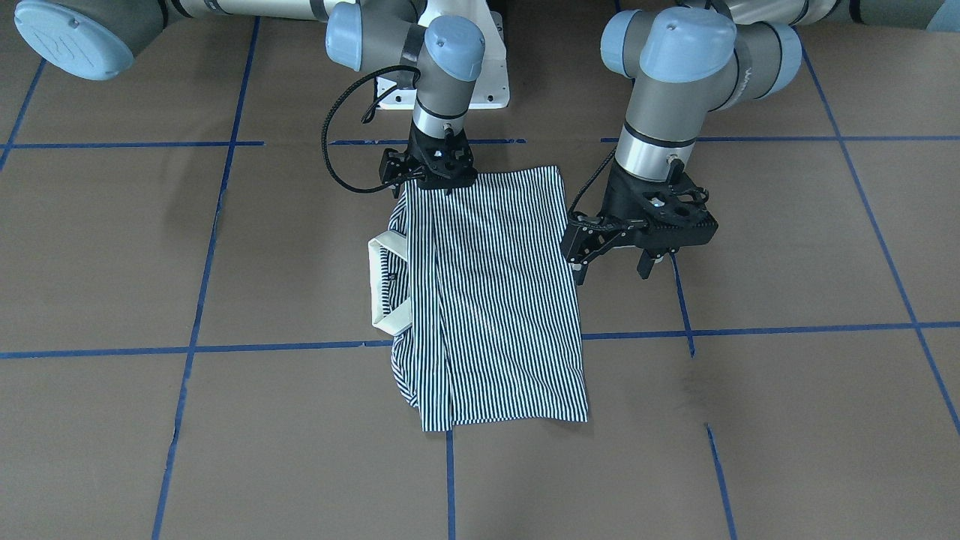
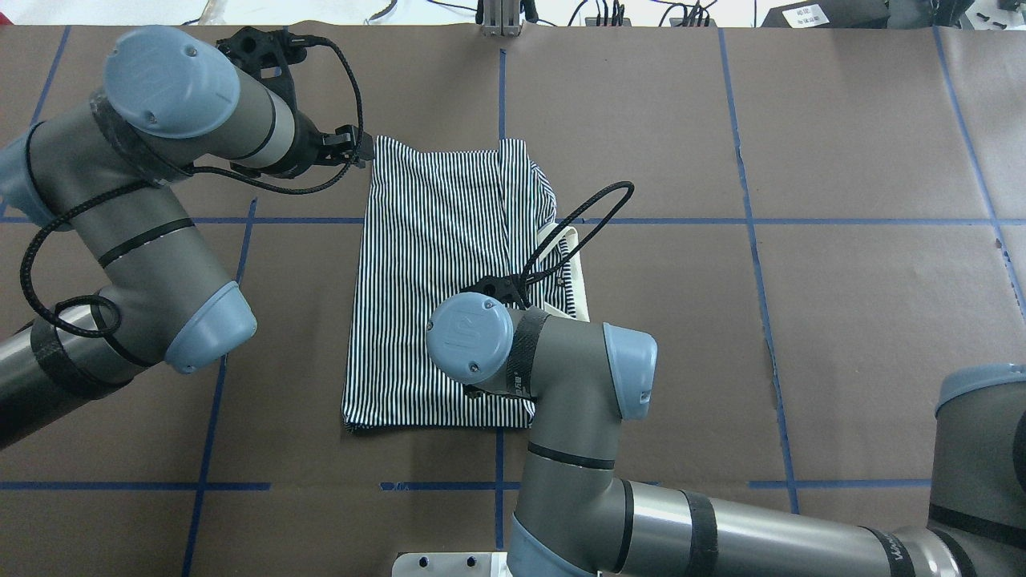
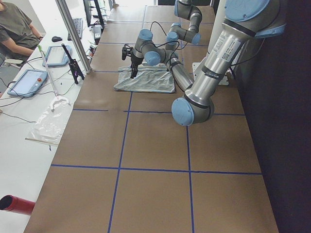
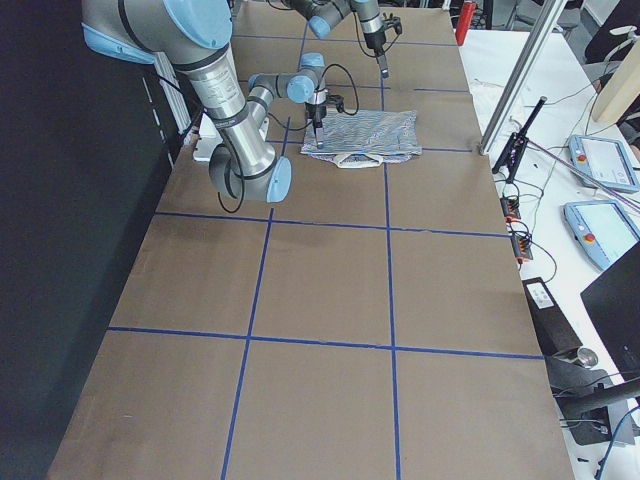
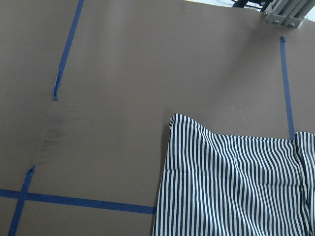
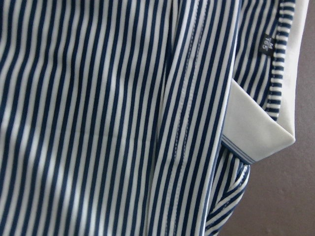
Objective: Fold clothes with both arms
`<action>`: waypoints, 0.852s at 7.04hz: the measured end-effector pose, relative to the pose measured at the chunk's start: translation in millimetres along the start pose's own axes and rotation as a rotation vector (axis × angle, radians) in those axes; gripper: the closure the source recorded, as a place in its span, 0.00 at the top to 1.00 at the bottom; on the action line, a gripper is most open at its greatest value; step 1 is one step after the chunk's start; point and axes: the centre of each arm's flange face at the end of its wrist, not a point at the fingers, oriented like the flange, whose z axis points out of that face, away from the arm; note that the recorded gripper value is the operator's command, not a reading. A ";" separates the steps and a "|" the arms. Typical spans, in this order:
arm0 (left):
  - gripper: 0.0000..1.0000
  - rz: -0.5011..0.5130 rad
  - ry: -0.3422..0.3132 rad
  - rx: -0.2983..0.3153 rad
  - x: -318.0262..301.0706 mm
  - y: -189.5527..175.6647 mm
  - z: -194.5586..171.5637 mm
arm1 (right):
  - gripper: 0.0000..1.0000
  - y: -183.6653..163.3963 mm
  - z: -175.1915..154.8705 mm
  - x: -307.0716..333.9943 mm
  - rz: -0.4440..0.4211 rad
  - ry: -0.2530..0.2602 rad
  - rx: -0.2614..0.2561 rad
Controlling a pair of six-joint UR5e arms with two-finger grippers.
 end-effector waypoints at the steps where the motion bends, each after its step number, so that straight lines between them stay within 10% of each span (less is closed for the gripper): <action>1: 1.00 0.000 0.000 0.000 -0.2 0.1 0.1 | 1.00 4.0 9.0 3.4 -0.009 0.024 -0.015; 6: 1.00 0.000 -0.001 -0.002 -1.3 0.1 2.3 | 1.00 14.8 15.2 9.8 -0.027 0.063 -0.064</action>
